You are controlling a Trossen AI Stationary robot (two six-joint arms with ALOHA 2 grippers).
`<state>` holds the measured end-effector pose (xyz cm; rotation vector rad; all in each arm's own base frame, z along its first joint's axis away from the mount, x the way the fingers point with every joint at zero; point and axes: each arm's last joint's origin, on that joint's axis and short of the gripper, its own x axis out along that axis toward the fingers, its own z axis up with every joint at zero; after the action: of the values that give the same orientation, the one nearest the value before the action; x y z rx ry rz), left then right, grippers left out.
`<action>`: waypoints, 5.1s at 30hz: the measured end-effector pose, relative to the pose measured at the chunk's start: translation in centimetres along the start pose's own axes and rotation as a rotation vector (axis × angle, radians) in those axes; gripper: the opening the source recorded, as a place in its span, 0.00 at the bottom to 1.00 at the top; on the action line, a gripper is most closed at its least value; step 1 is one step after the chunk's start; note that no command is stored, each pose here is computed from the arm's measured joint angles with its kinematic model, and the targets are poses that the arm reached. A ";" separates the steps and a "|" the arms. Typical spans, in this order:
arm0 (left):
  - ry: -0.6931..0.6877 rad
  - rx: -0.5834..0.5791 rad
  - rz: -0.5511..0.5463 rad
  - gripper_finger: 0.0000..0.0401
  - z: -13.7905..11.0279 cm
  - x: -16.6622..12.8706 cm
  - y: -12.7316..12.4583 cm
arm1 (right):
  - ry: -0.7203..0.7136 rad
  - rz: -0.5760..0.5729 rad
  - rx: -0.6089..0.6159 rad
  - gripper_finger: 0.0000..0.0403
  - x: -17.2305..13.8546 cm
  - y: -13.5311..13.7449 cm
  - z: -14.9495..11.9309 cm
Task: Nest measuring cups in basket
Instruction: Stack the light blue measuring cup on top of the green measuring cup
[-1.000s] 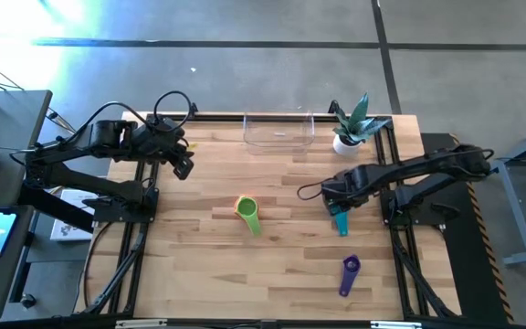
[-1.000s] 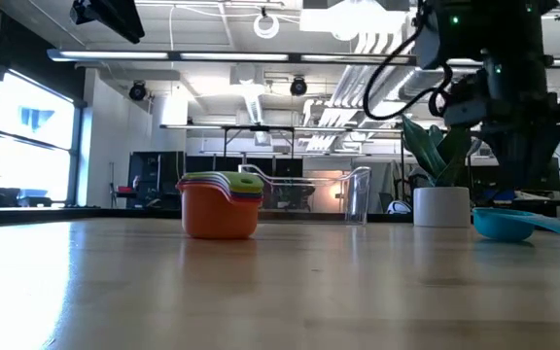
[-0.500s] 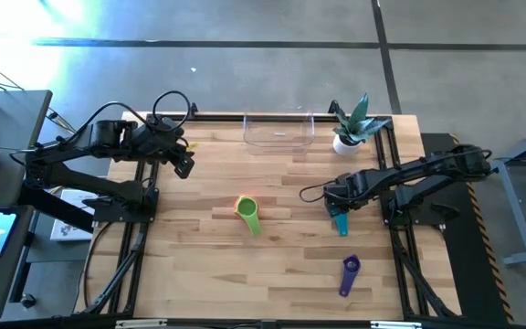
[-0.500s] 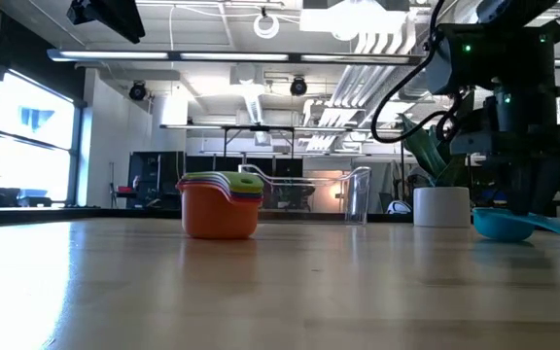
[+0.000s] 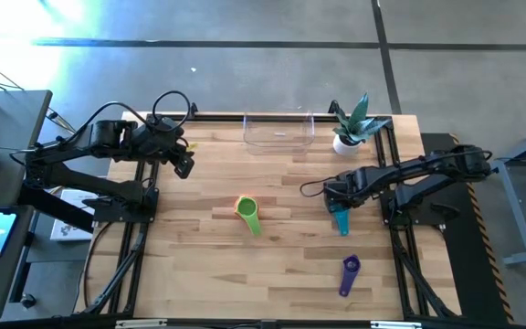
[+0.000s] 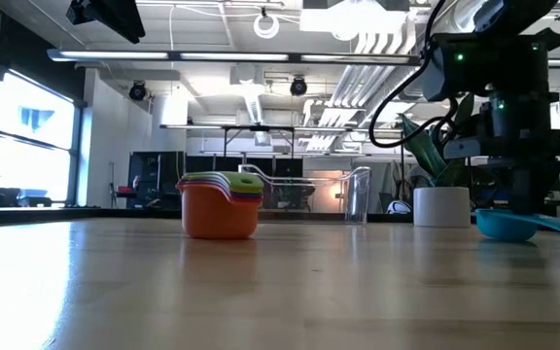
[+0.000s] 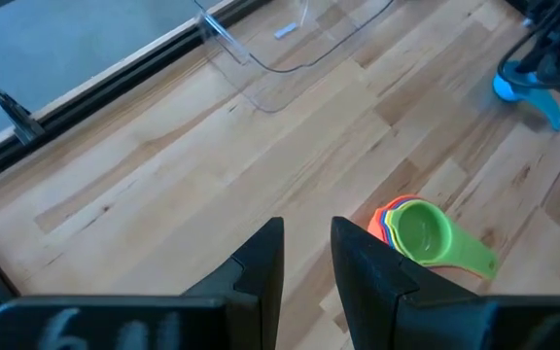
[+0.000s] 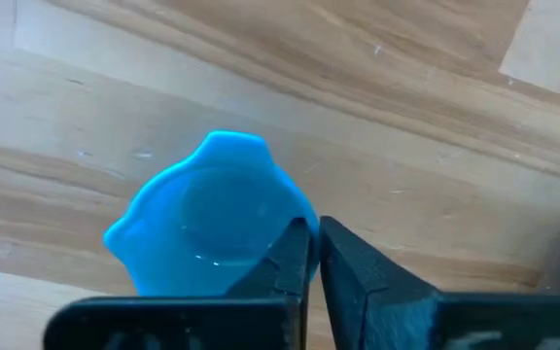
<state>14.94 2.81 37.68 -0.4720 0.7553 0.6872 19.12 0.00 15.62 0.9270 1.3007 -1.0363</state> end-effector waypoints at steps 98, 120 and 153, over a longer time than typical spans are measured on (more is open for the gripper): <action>0.269 -0.022 -0.302 0.20 -13.0 22.1 -7.4 | -0.394 0.818 -0.056 0.00 -16.7 9.1 4.1; 0.236 0.057 -0.383 0.20 -9.8 23.2 -10.9 | -0.360 0.791 -0.063 0.00 -16.3 9.1 4.0; -0.025 -0.096 -0.458 0.20 -2.5 12.0 -4.9 | -0.032 0.663 -0.234 0.00 -6.1 15.6 5.6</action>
<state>23.71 2.61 27.75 -0.6960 0.5638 0.3007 35.73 -0.35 21.61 1.0504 0.9539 -0.3736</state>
